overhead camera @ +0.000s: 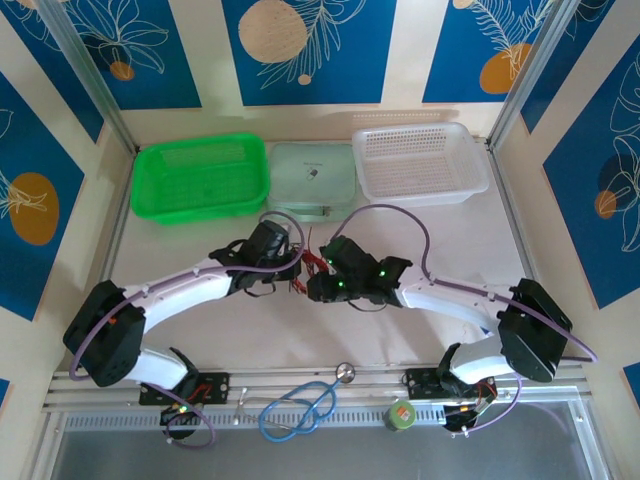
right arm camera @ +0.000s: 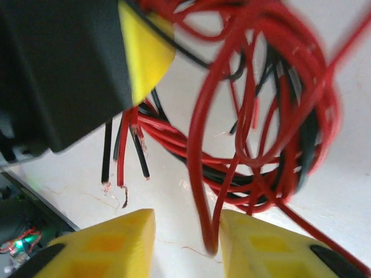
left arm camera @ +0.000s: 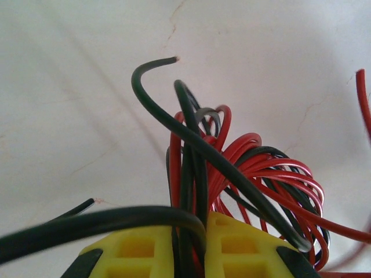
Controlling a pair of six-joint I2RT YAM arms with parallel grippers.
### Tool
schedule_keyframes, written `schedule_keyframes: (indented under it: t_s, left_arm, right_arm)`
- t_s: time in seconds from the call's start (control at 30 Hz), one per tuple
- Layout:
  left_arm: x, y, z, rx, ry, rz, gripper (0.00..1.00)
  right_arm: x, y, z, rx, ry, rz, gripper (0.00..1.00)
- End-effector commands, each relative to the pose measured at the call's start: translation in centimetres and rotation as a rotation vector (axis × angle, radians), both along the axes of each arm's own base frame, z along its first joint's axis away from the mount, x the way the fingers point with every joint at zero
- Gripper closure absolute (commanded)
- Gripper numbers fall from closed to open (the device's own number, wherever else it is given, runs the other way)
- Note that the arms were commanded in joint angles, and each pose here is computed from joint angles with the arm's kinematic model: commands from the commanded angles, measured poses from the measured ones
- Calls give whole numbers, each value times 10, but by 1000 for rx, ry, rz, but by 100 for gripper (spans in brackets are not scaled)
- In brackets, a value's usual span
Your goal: Untangle the cables
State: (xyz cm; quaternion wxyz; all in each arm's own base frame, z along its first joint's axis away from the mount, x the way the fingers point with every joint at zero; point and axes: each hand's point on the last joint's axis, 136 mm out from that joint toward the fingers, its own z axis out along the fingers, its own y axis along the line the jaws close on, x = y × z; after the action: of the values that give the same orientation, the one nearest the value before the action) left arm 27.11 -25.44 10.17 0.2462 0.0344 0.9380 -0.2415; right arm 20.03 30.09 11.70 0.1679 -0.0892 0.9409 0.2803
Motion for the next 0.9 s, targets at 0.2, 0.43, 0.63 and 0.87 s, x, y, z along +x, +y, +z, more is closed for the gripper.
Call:
schedule_keyframes:
  t_s: [0.2,0.43,0.63,0.87]
  left_arm:
    - [-5,-4,47,-30,-196,-178,100]
    - [-37,-34,84,-145,-267,-488,100]
    - [-54,-40,103,-192,-288,-598,100]
    - [-59,-47,115,-255,-298,-627,100]
  right_arm:
    - [-3,-48,73,87,77,87,29]
    - [9,-48,75,78,-131,324,26]
    - [22,-34,77,203,-261,430,26]
    - [-1,-8,77,315,-239,558,32]
